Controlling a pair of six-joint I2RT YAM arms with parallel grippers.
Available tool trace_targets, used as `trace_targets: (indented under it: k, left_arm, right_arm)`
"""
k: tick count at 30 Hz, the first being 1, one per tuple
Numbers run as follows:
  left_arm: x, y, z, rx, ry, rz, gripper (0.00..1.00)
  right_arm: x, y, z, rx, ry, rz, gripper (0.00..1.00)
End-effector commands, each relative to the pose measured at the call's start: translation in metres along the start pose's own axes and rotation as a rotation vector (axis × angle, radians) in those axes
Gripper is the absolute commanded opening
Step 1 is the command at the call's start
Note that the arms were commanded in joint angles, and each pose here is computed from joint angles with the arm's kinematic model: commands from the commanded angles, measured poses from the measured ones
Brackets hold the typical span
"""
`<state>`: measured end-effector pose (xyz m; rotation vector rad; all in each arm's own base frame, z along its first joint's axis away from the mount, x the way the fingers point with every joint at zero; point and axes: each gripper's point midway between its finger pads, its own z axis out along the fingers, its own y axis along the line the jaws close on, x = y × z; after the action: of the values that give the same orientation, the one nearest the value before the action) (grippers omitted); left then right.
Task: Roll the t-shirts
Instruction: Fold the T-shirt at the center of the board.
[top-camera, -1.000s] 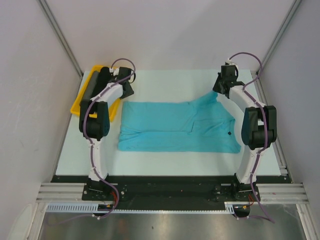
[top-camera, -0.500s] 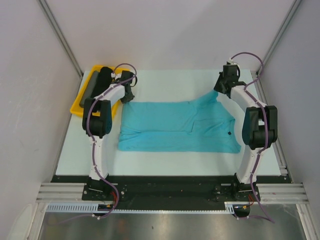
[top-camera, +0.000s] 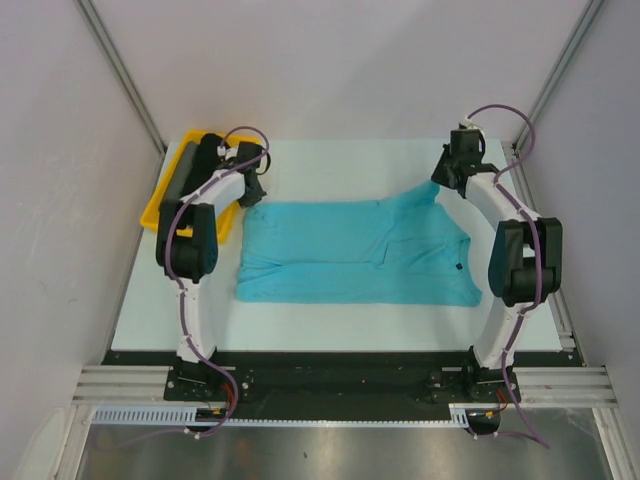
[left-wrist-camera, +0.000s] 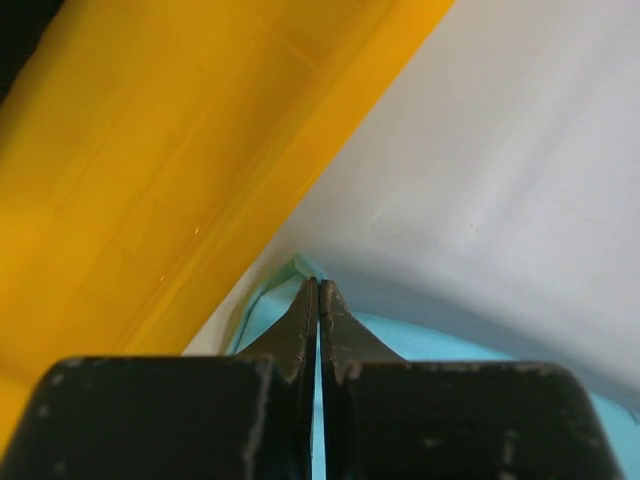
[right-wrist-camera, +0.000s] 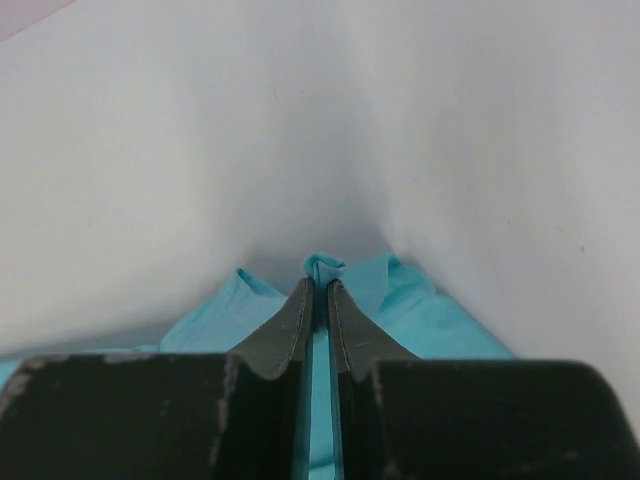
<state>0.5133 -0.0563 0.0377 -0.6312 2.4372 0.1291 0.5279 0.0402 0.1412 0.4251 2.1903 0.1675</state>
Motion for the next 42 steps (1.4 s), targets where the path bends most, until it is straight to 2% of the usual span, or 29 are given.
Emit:
trace_targets:
  k: [1,6,12,18,23,32,42]
  left_arm:
    - [-0.043,-0.005,-0.062,0.105,-0.131,-0.045,0.0]
    - [-0.02,0.013,-0.077,0.113,-0.115,-0.034,0.0]
    - [0.02,0.032,-0.093,0.143,-0.085,-0.036,0.0]
    - [0.068,0.051,-0.097,0.179,-0.027,-0.057,0.0]
    - [0.096,0.057,-0.091,0.192,0.029,-0.08,0.0]
    - [0.094,0.055,-0.099,0.204,0.022,-0.103,0.0]
    - [0.107,0.057,-0.105,0.239,0.037,-0.118,0.0]
  right_arm:
    - [-0.023,-0.006,-0.042,0.036,-0.068,0.025,0.01]
    - [-0.004,-0.018,-0.071,0.08,-0.026,0.04,0.0]
    - [0.045,-0.03,-0.101,0.102,0.052,0.05,0.0]
    - [0.1,-0.045,-0.113,0.095,0.156,0.072,0.0]
    - [0.117,-0.054,-0.112,0.086,0.192,0.085,0.0]
    - [0.107,-0.058,-0.116,0.072,0.167,0.11,0.0]
    - [0.131,-0.073,-0.116,0.081,0.205,0.152,0.0]
